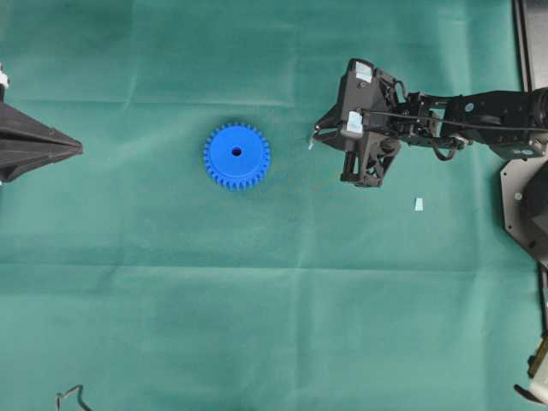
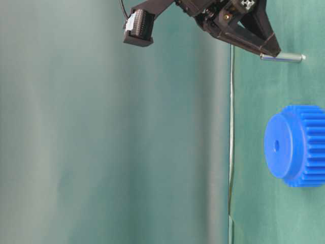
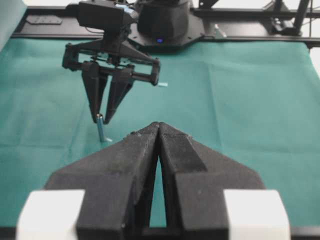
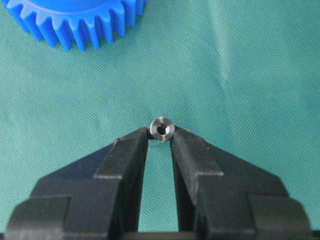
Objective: Insert the shaft into the center hole of the gear.
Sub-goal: 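Lower the right gripper over the silver shaft and close on it, then lift the shaft upright and carry it left over the blue gear's hole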
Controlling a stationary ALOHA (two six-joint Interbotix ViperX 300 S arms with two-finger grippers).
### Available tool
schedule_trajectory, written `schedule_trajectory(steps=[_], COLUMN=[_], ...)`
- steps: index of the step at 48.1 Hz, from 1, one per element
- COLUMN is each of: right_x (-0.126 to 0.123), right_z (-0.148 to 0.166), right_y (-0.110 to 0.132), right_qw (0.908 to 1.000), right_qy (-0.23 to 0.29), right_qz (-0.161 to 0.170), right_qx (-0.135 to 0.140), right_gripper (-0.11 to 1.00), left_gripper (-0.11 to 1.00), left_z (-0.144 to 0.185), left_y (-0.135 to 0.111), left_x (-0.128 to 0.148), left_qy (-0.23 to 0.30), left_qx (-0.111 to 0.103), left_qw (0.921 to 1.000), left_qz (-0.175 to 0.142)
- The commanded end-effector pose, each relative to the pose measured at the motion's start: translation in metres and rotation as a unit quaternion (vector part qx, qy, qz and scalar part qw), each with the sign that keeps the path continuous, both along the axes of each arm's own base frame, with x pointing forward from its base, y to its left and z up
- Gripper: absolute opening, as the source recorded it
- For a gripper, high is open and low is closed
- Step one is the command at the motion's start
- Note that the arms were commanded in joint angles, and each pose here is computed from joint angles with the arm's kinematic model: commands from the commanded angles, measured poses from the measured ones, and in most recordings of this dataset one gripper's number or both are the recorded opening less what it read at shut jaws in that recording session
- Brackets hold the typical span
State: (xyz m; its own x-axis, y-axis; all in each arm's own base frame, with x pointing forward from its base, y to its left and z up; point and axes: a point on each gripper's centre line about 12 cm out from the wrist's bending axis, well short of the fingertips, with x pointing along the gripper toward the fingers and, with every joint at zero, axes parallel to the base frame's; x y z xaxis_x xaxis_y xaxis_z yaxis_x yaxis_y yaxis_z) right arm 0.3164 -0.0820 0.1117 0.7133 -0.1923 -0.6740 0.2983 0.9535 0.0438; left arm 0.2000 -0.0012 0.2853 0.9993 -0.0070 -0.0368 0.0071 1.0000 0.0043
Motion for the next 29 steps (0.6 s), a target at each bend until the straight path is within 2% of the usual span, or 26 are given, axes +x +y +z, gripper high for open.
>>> schedule_trajectory(steps=[1,8,29], right_x=[0.008,0.010,-0.001], right_z=[0.011,0.017,0.094], right_y=[-0.002,-0.002,0.002], right_qw=[0.9998,0.9997,0.9983], right_qy=[-0.019,-0.025,-0.053], right_qz=[-0.001,0.000,0.013], right_qx=[-0.004,-0.006,-0.018], right_gripper=[0.21,0.21,0.21], left_gripper=[0.00,0.00,0.00], left_z=[0.010,0.011,0.012], left_y=[0.000,0.000,0.000], left_x=[0.002,0.002,0.001], left_qy=[-0.015,-0.015,-0.016], left_qx=[0.001,0.001,0.001], left_qw=[0.9999,0.9999,0.9999], left_qz=[-0.001,-0.001,-0.001])
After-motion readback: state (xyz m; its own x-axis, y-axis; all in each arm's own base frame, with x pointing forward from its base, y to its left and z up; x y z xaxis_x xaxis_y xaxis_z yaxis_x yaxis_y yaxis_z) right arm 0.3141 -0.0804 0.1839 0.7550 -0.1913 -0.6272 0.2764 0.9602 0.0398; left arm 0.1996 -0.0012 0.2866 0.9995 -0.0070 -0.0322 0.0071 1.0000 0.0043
